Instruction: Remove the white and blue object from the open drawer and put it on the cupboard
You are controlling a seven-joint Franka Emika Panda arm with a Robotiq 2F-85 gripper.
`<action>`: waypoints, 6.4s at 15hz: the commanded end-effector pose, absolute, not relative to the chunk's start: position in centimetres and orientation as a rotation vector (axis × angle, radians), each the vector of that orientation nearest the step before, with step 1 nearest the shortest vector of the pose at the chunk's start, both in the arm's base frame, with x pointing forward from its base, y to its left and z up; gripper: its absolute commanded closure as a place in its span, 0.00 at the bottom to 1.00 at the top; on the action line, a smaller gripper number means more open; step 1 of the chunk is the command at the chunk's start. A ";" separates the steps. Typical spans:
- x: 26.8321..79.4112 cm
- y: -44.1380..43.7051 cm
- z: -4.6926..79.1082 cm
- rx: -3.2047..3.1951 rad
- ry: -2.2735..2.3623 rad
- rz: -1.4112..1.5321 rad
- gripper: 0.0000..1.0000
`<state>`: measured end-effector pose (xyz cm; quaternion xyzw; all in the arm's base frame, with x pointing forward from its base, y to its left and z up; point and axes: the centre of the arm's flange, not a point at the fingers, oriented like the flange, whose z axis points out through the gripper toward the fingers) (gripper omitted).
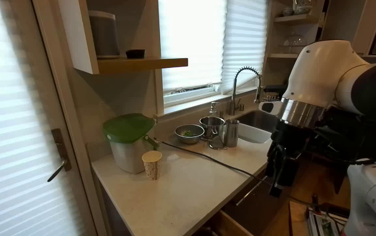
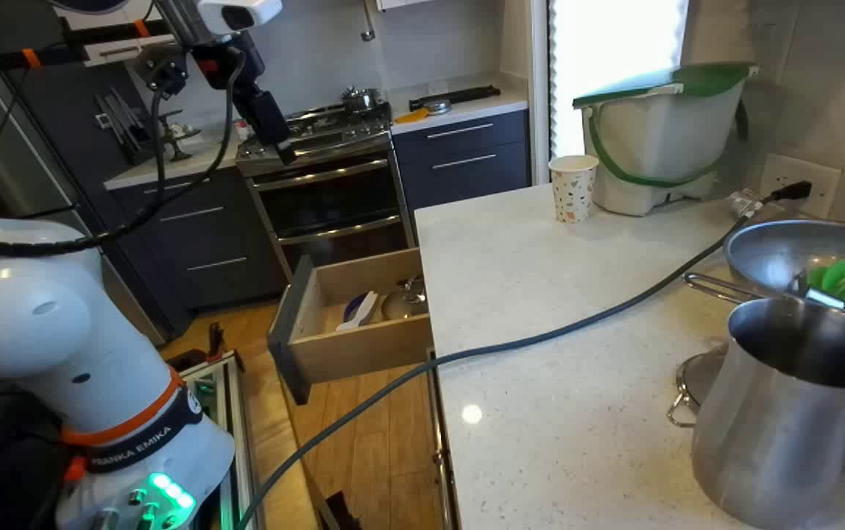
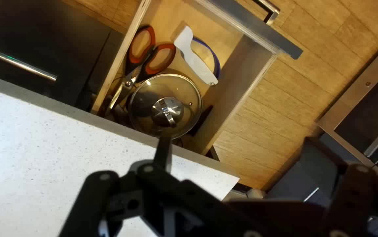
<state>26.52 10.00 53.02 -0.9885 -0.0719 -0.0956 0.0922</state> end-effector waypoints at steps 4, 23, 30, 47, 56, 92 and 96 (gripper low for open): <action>26.5 10.0 53.0 -2.935 -0.214 -0.284 0.00; 30.1 13.7 47.2 -3.105 -0.336 -0.260 0.00; 32.0 14.8 41.5 -3.103 -0.586 -0.044 0.00; 39.0 22.3 17.5 -3.127 -1.071 0.294 0.00; 39.8 25.0 14.9 -3.088 -1.078 0.296 0.30; 38.9 22.9 17.3 -3.114 -0.877 0.403 0.25; 38.9 23.1 16.4 -3.103 -0.881 0.378 0.37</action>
